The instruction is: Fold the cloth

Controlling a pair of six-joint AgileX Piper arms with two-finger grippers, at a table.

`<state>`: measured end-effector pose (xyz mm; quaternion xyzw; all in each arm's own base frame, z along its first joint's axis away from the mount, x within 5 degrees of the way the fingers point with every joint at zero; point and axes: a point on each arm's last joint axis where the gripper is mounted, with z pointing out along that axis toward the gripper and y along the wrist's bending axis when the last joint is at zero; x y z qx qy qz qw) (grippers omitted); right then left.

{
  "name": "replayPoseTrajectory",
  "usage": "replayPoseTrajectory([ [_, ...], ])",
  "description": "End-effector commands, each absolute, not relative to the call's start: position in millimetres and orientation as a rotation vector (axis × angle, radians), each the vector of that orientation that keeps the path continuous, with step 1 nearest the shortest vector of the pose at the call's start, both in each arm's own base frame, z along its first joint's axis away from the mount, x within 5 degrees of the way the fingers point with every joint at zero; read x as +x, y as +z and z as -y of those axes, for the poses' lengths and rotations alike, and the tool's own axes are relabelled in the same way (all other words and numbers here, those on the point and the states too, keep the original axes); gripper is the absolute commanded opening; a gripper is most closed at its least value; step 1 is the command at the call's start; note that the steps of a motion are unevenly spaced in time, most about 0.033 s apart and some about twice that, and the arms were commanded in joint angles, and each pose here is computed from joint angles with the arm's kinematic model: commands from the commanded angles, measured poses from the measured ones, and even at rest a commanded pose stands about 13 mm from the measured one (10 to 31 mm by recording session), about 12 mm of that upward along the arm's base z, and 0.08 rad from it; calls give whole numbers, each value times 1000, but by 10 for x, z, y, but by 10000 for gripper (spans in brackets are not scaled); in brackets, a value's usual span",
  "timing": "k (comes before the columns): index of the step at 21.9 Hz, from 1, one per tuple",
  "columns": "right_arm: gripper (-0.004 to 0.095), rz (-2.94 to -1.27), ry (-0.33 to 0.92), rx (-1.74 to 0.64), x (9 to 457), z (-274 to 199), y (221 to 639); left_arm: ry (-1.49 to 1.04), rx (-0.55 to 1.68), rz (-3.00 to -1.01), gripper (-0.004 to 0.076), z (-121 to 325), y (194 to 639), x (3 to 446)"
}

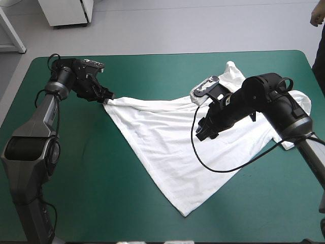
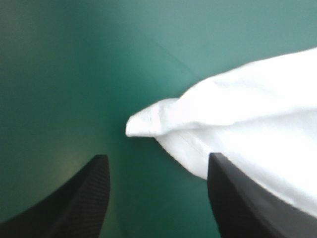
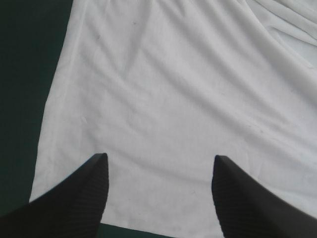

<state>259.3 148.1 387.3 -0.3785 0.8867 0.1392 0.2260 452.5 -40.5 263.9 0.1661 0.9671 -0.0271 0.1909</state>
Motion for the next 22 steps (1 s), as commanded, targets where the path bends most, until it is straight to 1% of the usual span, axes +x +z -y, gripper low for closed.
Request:
replayPoseTrajectory([
  [1,563,-2372,396,-1025,2495,-1448,4064,-84,448,-2601,430,422,2877,4561],
  [5,563,-2370,401,-1024,2495,-1451,4065,-84,446,-2610,426,430,2728,4675],
  [11,563,-2372,404,-1024,2494,-1453,4061,-167,426,-2618,419,492,2507,4863],
  [13,563,-2370,390,-1090,2480,-1466,3992,-190,426,-2635,407,507,2425,4891],
  [14,563,-2356,383,-1192,2455,-1490,3892,-220,432,-2650,348,525,2387,4887],
  [15,563,-2351,375,-1237,2445,-1498,3842,-232,435,-2656,297,532,2376,4884],
  [17,563,-2343,371,-1390,2371,-1571,3622,-266,437,-2666,67,552,2344,4883],
  [18,563,-2333,376,-1437,2335,-1612,3571,-277,439,-2667,-9,558,2338,4882],
  [20,563,-2289,386,-1528,2235,-1754,3478,-284,447,-2675,-7,562,2331,4875],
  [22,563,-2202,386,-1680,2073,-1937,3409,-295,443,-2678,-7,568,2331,4871],
])
